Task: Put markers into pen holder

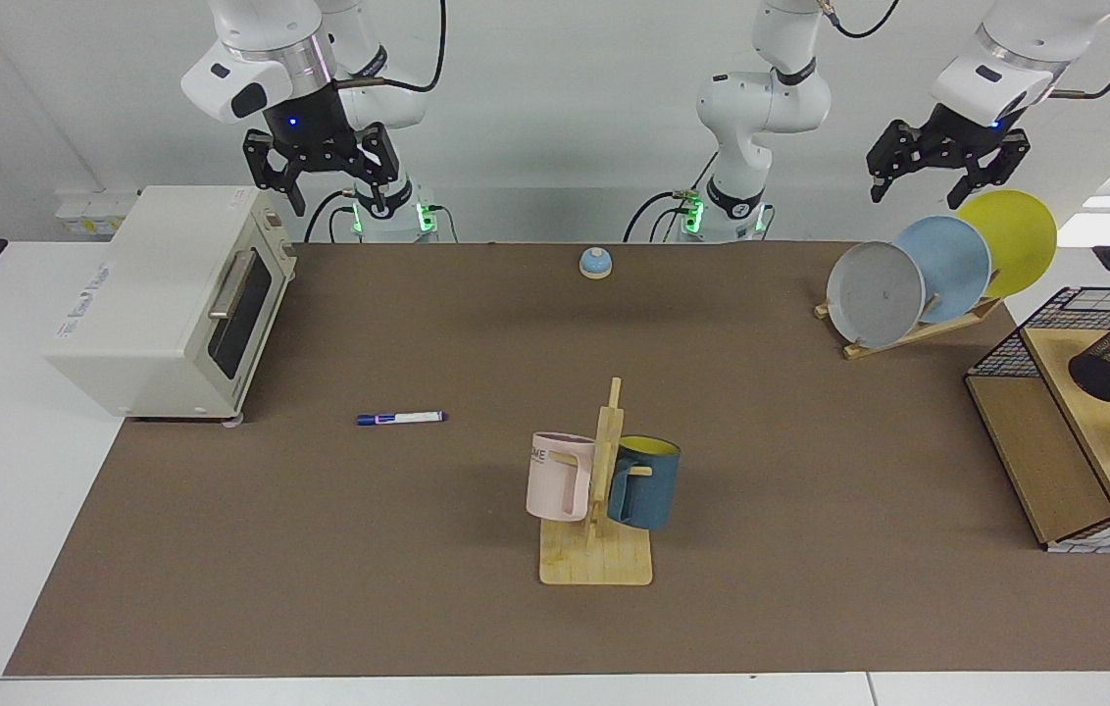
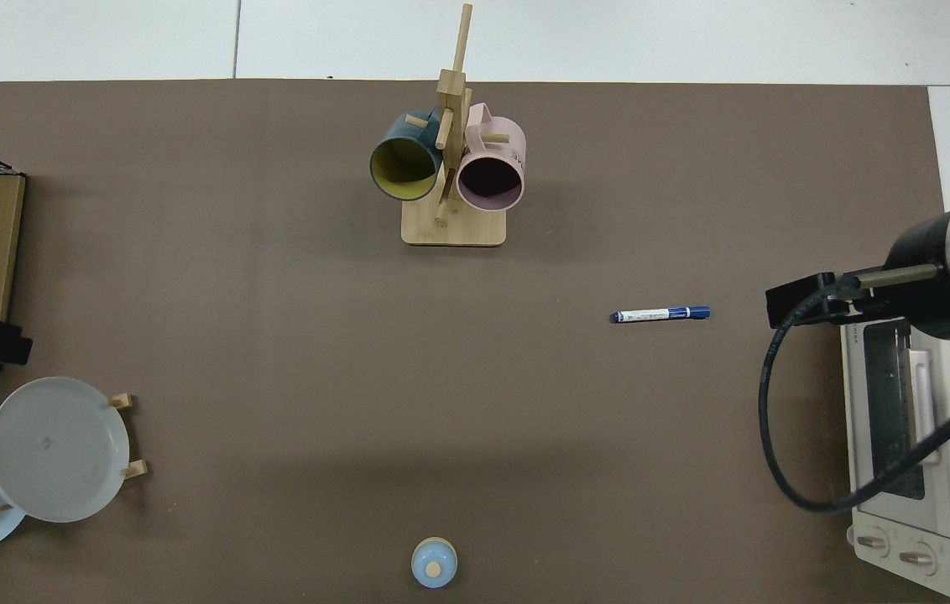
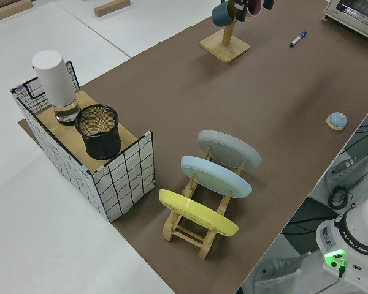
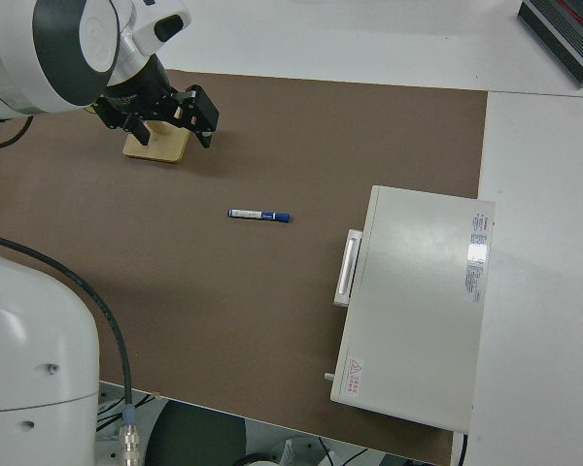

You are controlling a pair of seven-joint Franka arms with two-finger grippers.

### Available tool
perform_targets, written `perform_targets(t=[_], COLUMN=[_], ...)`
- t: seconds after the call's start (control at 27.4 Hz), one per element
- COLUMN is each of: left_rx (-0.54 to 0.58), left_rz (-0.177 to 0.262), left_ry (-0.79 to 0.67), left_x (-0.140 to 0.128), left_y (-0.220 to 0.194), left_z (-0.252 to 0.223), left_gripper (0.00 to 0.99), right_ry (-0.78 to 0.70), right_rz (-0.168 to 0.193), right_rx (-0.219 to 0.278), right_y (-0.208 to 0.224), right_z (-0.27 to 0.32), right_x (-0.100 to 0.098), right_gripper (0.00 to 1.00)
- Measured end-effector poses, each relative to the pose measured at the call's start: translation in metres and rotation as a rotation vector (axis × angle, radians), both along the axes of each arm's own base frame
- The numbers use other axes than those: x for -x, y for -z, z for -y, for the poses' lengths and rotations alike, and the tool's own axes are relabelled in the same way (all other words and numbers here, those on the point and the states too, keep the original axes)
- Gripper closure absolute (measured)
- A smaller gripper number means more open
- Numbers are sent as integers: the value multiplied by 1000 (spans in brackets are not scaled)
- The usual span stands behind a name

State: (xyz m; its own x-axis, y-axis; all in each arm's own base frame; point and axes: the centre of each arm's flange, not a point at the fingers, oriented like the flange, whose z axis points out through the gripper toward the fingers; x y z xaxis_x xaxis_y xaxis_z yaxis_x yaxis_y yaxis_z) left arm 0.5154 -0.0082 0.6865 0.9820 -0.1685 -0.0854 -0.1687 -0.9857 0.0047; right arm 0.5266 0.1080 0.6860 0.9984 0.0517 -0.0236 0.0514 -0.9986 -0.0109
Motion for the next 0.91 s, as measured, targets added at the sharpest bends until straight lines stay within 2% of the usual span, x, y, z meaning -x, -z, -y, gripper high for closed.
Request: perform_targets(t=[0.55, 0.8, 0.91], left_rx=[0, 0, 0], left_rz=[0, 0, 0], left_ry=[0, 0, 0], left_x=[0, 0, 0], left_y=[0, 0, 0], left_z=[0, 0, 0], left_gripper=[0, 0, 0], right_ry=[9, 9, 9], right_rz=[4, 50, 59], right_rx=[-1, -11, -13], right_y=[-2, -6, -6], right_z=[4, 3, 3], right_x=[0, -5, -6], right_gripper=[0, 0, 0])
